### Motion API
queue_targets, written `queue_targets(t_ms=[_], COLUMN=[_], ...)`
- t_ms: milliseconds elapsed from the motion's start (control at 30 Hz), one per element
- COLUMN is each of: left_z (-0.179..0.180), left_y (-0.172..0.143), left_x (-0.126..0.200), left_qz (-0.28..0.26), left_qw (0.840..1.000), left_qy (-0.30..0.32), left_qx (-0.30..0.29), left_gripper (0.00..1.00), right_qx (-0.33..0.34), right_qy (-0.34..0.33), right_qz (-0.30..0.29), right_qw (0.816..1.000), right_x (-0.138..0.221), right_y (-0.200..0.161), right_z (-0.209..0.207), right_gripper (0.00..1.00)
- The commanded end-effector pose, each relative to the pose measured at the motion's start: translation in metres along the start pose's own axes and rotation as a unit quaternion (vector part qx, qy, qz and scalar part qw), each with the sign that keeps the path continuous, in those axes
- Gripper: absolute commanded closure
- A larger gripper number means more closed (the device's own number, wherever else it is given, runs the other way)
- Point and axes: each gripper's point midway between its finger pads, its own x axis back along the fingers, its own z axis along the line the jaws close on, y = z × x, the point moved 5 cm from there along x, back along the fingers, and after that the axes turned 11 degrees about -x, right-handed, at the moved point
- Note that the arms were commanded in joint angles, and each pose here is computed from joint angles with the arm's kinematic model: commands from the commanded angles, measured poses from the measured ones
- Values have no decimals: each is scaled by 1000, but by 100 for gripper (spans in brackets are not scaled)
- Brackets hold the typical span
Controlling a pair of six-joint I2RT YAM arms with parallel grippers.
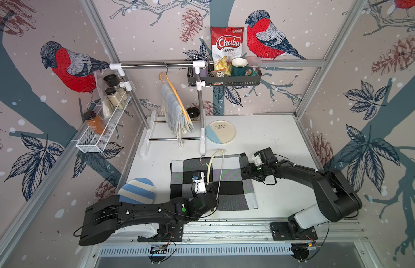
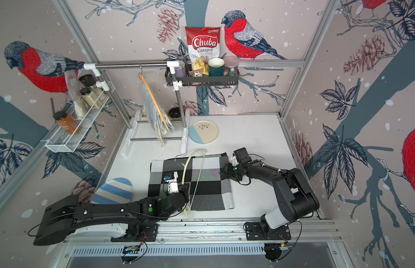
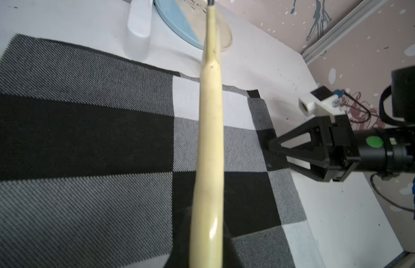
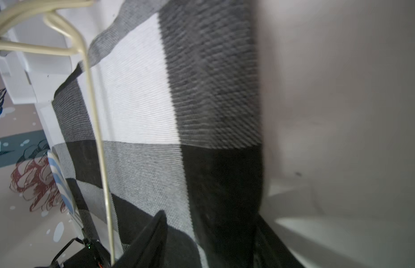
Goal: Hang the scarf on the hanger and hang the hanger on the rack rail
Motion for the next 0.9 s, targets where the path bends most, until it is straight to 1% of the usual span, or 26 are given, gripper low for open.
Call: queue_targets(t_ms=[0,67,100,133,167,200,267,333,367,433,500,533,567,600,633,700,800,867], left_z=[9,0,-5,-8,-10,-10,-7,-3,-1,1,1,0,-2,-2,-4,-8,-14,-17], left_y=[-12,-19,-21,-24,-25,-26,-28,-27,-26,-27,-29,-30,-32,-35,-36,-39,-40,-40], left_x=[1,0,-1,-2,-4,-5,-6,-5,-4,-4,-4,-6,-7,-9,-11,-13,-16,-17], left_qz=[-17,-11,-8,-6,-6,-6,-11,-17,-18,-20,-19,-20,-21,-20,-20,-14,-7,-6], left_qw=[999,999,999,999,999,999,999,999,999,998,999,999,999,999,999,999,999,999], left_qy=[35,30,32,37,39,40,43,46,48,46,38,30,22,17,13,9,7,5], left_qx=[23,17,9,4,4,8,17,18,18,21,30,34,40,43,46,42,35,35], left_gripper=[100,100,100,100,100,100,100,100,100,100,100,100,100,100,100,100,100,100], right_qx=[-53,-49,-33,-15,1,11,15,-2,-10,-29,-50,-55,-51,-45,-36,-19,-17,-15], right_qy=[-52,-28,-20,-15,-7,6,60,112,130,138,129,135,154,161,161,169,166,167], right_qz=[50,46,38,29,25,27,40,69,80,91,100,108,119,144,164,186,206,221], right_qw=[996,997,999,999,1000,1000,997,991,988,986,985,983,980,975,973,968,964,961], right_x=[-17,-16,-11,-6,0,5,14,15,12,-2,-25,-36,-47,-61,-73,-90,-108,-113], right_y=[-17,-11,-9,-6,-4,-5,-12,-27,-34,-43,-45,-48,-49,-53,-59,-69,-79,-86], right_z=[-18,6,24,42,62,81,115,136,140,135,120,116,119,122,123,128,125,126], right_gripper=[61,81,89,96,100,100,100,100,100,100,100,100,100,100,100,100,100,100])
